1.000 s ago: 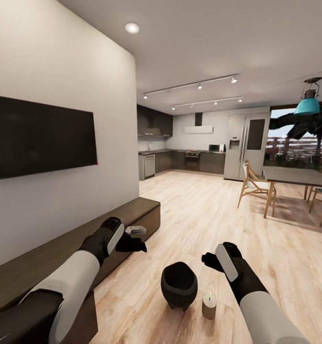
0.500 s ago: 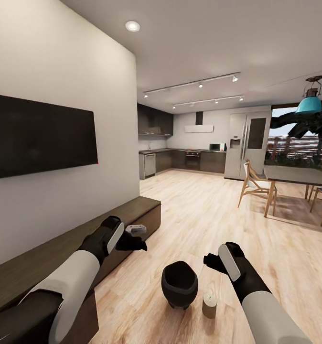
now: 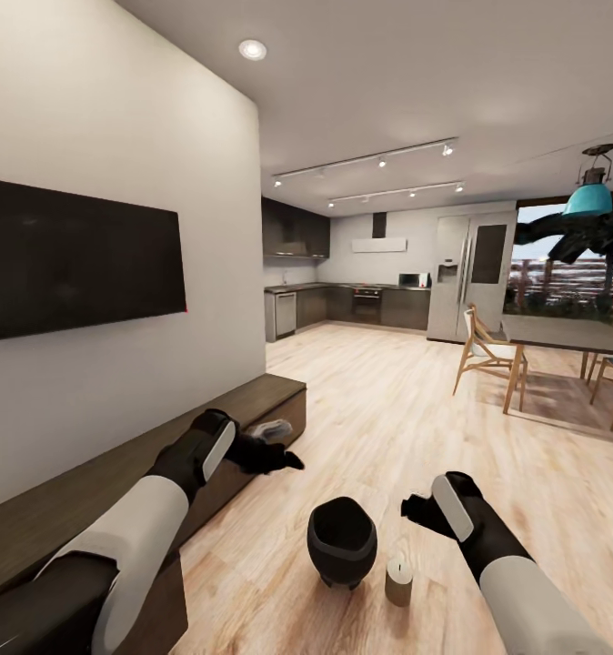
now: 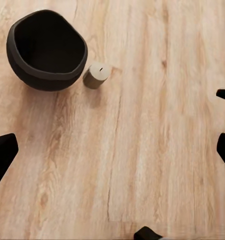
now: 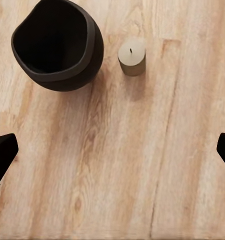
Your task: Place each of the two pumpkins and all three candles from the living room inside a cabinet in the living room (use any cabinet), then make sure every cabinet is closed, and position the cauldron so it is next to a table in the living room.
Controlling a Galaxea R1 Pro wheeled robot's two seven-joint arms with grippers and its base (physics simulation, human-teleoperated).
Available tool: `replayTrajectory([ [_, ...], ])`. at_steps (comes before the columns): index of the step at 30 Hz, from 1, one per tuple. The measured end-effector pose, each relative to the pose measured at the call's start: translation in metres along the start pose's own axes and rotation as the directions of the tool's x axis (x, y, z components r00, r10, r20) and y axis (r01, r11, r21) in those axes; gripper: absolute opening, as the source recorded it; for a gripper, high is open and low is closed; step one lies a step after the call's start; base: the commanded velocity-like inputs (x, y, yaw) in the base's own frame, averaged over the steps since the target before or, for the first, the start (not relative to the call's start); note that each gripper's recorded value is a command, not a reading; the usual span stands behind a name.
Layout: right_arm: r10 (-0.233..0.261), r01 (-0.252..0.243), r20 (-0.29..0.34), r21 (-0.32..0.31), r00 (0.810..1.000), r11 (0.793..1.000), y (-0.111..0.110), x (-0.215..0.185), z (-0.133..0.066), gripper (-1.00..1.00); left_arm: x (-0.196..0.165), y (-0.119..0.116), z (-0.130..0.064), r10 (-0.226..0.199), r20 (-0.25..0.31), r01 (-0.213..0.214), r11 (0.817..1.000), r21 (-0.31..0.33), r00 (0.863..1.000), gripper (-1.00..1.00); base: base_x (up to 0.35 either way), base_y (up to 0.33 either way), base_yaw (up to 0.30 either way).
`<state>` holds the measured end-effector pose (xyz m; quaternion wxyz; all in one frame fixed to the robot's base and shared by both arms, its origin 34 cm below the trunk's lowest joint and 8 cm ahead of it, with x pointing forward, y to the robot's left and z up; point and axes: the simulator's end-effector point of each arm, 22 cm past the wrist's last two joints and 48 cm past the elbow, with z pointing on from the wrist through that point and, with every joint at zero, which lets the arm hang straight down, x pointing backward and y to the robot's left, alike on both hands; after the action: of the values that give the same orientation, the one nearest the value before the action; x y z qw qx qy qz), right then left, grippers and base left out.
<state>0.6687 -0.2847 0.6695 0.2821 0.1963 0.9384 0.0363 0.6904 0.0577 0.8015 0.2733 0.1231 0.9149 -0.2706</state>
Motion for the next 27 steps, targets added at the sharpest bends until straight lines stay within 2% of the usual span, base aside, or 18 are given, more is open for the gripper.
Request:
replayTrajectory([
  [3,0.002,-0.002,-0.024,0.002,1.0,1.0,-0.01,0.002,0.008,1.0,0.0,-0.021,-0.002,0.0,0.002,-0.001,0.995,0.103,1.0,1.0,0.0,0.0,0.0],
  [6,0.01,-0.009,-0.035,0.014,0.999,1.0,-0.018,0.005,0.016,1.0,0.0,-0.03,-0.005,-0.001,0.002,0.0,0.988,0.156,1.0,1.0,0.0,0.0,0.0],
  [14,0.014,-0.013,-0.029,0.024,0.999,1.0,-0.022,0.003,0.02,1.0,0.002,-0.047,-0.01,-0.005,-0.003,0.005,0.968,0.25,1.0,1.0,0.0,0.0,0.0],
  [20,-0.016,0.017,-0.025,0.031,1.0,0.999,-0.019,0.004,0.02,1.0,0.002,-0.054,-0.015,-0.005,-0.005,0.007,0.953,0.304,1.0,1.0,0.0,0.0,0.0],
  [23,-0.024,0.025,-0.024,0.033,0.999,0.999,-0.02,0.008,0.025,1.0,0.006,-0.057,-0.018,-0.008,-0.004,0.009,0.935,0.353,1.0,1.0,0.0,0.0,0.0],
  [27,-0.027,0.028,-0.023,0.034,0.999,0.999,-0.022,0.014,0.031,1.0,0.01,-0.062,-0.03,-0.017,0.003,0.014,0.894,0.448,1.0,1.0,0.0,0.0,0.0],
])
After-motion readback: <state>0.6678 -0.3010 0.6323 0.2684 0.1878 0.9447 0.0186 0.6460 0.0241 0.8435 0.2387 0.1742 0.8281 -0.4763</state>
